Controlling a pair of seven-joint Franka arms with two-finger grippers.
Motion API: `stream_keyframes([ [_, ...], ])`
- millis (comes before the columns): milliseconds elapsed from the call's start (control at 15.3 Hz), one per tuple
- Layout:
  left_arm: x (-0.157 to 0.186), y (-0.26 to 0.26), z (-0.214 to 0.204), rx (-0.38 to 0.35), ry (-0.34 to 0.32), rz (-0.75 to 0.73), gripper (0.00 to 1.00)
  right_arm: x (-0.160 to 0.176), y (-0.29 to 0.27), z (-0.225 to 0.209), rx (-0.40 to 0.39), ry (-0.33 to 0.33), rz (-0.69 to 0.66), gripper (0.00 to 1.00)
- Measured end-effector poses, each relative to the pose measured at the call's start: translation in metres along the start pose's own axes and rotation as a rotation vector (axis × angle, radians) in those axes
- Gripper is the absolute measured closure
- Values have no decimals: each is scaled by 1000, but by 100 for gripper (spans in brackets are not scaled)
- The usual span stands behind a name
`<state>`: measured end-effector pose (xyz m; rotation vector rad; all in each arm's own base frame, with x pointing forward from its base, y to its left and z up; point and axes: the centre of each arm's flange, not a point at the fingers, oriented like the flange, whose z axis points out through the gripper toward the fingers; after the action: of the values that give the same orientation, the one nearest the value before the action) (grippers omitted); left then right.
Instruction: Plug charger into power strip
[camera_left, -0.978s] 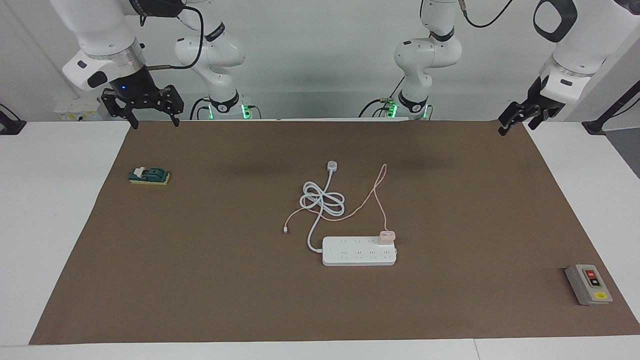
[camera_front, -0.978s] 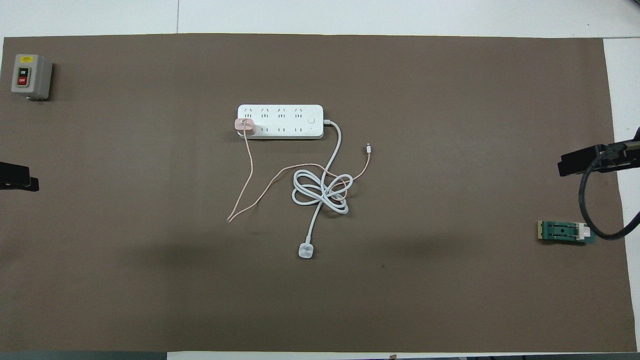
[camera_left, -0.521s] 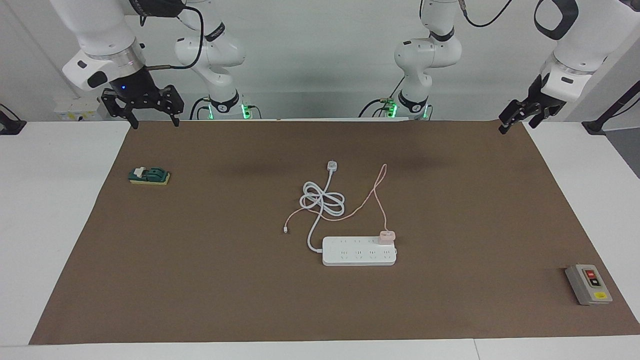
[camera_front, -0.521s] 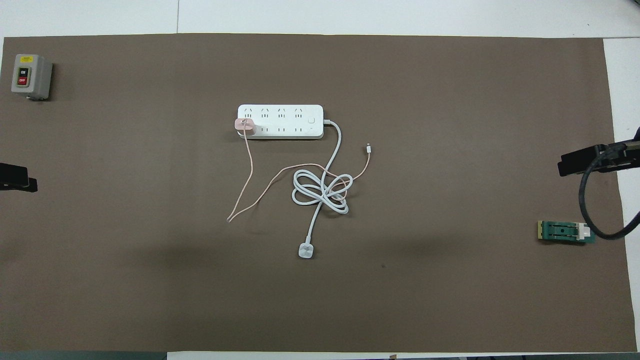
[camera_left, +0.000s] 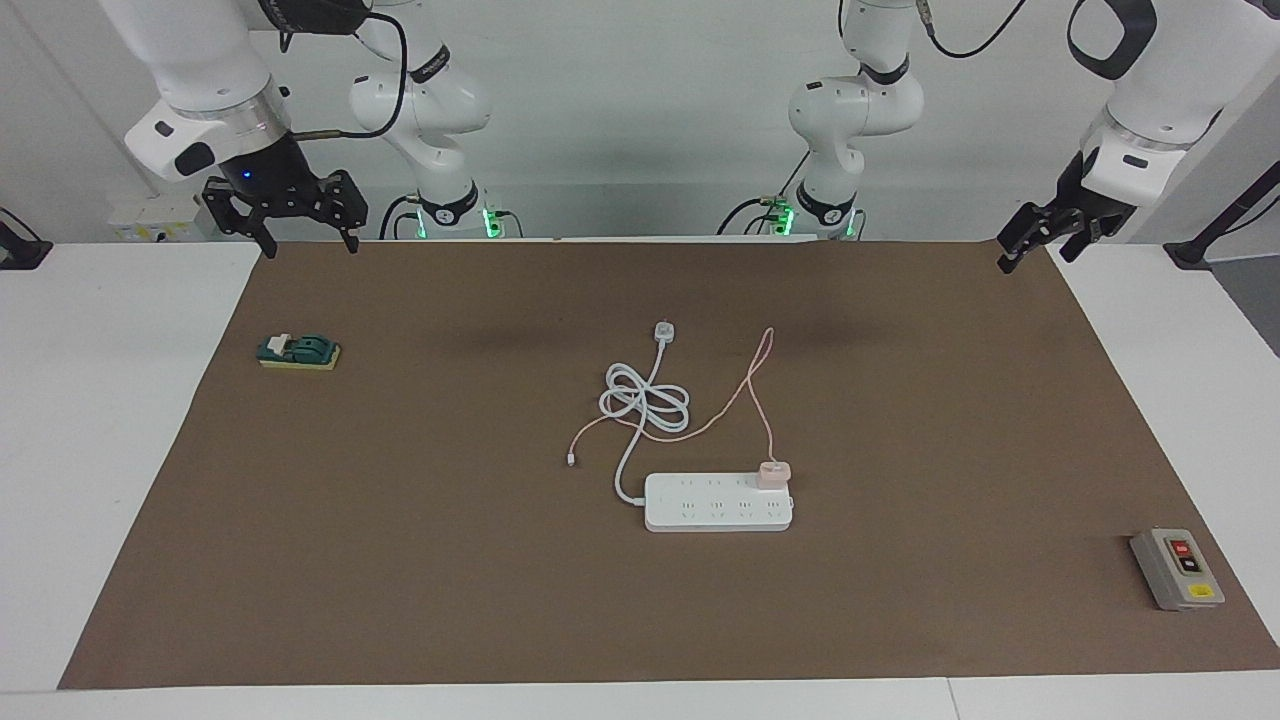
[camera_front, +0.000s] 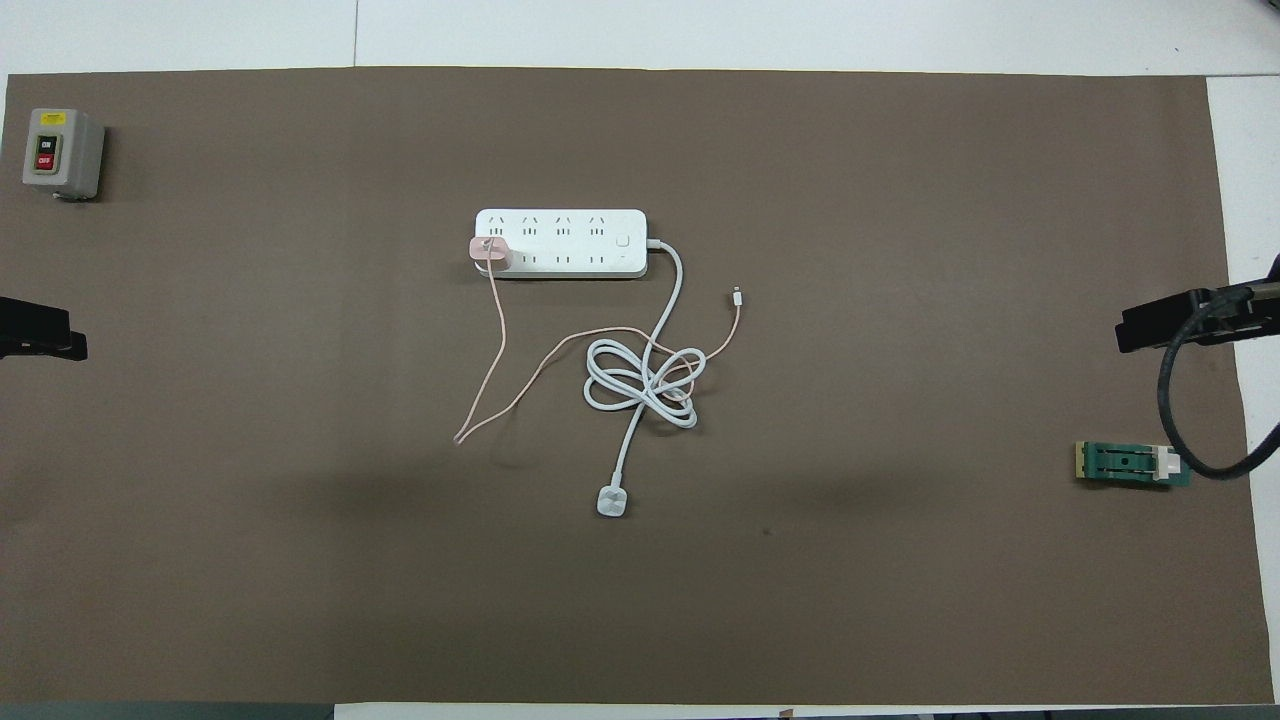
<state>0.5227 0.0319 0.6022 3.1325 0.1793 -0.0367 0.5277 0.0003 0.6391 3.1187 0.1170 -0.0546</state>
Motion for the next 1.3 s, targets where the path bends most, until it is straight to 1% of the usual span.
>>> stream_keyframes([
  [196,0,7,-2,-8,4,7,0,0,0,0,0,0,0,0],
  [326,0,9,-5,-28,9,-18,0,0,0,0,0,0,0,0],
  [456,0,10,-6,-34,10,-51,0,0,0,0,0,0,0,0],
  [587,0,10,-6,-34,8,-53,0,0,0,0,0,0,0,0],
  [847,0,10,-6,-34,6,29,0,0,0,0,0,0,0,0],
  [1303,0,10,-5,-34,6,48,0,0,0,0,0,0,0,0],
])
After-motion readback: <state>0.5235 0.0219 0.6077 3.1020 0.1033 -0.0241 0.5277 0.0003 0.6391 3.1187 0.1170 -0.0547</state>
